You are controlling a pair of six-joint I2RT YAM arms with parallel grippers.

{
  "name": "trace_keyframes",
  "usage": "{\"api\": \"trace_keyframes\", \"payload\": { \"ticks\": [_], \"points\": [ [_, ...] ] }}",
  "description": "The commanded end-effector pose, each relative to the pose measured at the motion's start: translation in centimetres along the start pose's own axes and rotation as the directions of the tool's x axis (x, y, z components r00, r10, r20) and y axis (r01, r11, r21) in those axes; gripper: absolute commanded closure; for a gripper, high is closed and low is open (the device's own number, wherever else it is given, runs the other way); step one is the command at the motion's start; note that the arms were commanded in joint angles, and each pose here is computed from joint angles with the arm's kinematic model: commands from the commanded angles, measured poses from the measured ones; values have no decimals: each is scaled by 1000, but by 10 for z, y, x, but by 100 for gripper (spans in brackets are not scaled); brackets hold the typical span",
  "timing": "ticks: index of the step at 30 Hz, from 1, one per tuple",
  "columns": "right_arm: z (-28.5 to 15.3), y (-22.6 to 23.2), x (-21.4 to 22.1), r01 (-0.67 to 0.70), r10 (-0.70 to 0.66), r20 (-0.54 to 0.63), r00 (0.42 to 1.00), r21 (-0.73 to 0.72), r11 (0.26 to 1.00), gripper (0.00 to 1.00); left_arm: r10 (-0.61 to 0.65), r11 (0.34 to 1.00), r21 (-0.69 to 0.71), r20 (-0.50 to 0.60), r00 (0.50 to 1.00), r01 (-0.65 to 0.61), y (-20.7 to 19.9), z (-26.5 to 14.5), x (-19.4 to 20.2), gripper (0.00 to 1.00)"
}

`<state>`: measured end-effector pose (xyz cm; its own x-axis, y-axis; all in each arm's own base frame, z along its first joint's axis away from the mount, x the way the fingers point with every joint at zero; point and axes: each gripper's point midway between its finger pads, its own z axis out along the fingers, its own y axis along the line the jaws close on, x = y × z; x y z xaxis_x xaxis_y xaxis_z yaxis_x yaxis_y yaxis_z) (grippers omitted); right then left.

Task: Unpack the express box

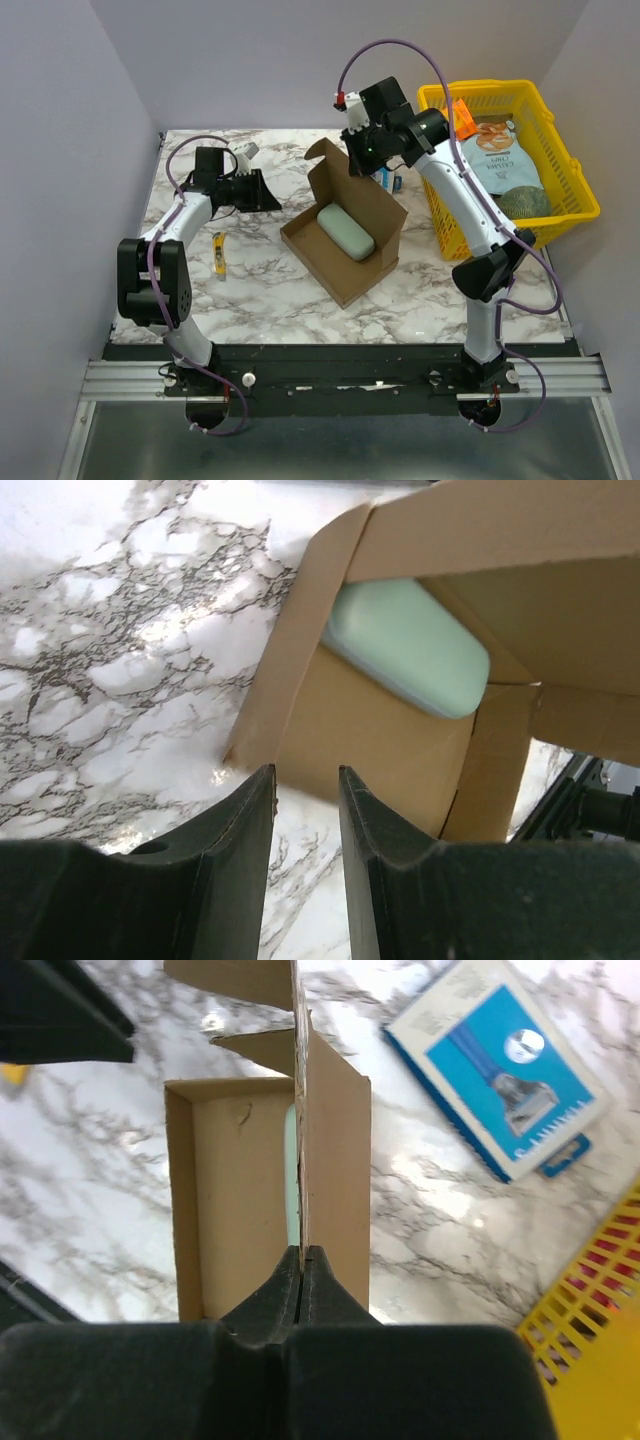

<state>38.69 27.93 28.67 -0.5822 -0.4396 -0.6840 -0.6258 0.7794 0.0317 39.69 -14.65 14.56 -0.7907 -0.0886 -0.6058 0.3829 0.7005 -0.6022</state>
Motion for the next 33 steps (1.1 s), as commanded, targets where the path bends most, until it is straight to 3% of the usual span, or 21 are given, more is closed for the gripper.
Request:
{"api": "trace_keyframes", "payload": {
  "ticks": [1,5,14,19,28,33],
  "points": [
    [-21,27,-21,-18,37,77,996,-235,972,100,156,977,127,121,980,-171,-44,-18,-38,57],
    [-15,22,-20,-20,41,71,997,-280,960,100,329,916,135,283,901,-377,-73,-39,-70,49],
    [-10,37,-42,100,-24,188,982,-404,909,100,327,922,117,271,905,-368,-72,-39,-77,46],
    [14,-6,-50,-37,91,173,981,-294,955,100,325,921,122,277,904,-369,-77,-42,-76,47],
    [23,-43,-28,-166,202,101,974,-287,944,100,475,869,99,115,873,-485,-56,-25,6,55],
    [36,-48,-16,-203,228,51,972,-298,933,99,548,828,160,-32,836,-537,-65,10,55,56]
  ]
}}
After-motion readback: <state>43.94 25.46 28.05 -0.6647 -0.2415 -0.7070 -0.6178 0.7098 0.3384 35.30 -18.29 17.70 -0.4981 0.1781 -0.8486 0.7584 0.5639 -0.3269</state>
